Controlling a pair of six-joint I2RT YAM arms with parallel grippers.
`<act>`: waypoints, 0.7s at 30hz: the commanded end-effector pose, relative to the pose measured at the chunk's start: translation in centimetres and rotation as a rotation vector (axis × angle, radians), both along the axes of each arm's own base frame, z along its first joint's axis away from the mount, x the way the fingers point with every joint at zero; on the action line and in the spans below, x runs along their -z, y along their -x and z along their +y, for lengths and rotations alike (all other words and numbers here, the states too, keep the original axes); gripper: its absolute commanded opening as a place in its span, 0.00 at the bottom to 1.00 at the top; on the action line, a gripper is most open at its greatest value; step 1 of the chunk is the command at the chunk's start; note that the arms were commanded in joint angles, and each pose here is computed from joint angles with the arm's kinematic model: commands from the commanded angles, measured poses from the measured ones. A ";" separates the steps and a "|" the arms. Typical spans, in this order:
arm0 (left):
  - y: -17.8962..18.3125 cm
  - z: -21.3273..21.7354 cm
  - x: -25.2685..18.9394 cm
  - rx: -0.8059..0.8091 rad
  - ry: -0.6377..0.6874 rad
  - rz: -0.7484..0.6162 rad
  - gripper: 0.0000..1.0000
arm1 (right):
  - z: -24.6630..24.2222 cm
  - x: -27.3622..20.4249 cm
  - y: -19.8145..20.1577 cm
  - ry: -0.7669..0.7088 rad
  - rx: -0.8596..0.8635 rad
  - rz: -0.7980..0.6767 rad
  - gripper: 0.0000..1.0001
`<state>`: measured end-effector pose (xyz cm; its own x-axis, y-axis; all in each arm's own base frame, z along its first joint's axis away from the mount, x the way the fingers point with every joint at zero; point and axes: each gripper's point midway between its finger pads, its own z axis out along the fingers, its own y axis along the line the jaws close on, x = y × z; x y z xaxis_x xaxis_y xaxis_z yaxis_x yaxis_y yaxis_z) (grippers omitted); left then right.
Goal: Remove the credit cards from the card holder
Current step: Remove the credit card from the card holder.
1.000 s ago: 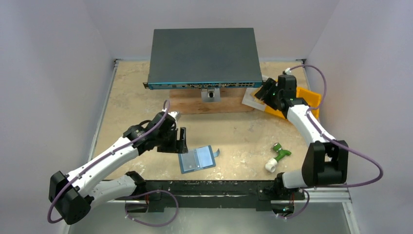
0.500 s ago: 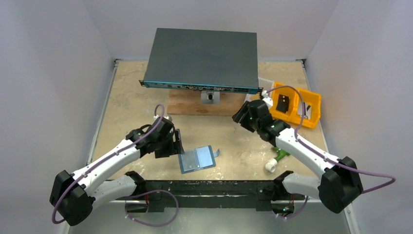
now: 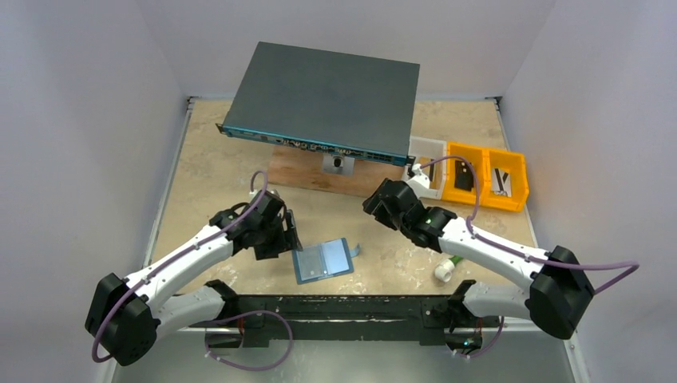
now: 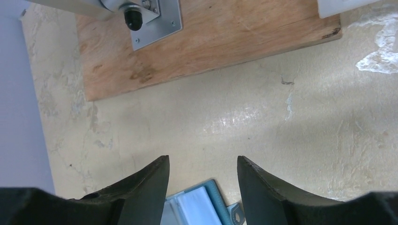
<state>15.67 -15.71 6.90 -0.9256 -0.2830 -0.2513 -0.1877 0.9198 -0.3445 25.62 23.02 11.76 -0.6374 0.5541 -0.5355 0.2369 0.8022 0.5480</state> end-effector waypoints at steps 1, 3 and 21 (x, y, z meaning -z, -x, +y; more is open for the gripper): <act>-1.2 -0.9 -1.9 0.029 0.036 -0.053 0.71 | 4.0 1.2 3.5 -0.064 -0.363 0.046 0.54; -1.1 -0.9 -1.9 0.032 0.036 -0.052 0.71 | 2.1 2.3 3.6 -0.098 -0.323 0.067 0.54; -0.7 1.2 -0.7 -0.028 -0.051 -0.029 0.71 | 8.8 2.2 9.8 0.041 -0.552 0.022 0.54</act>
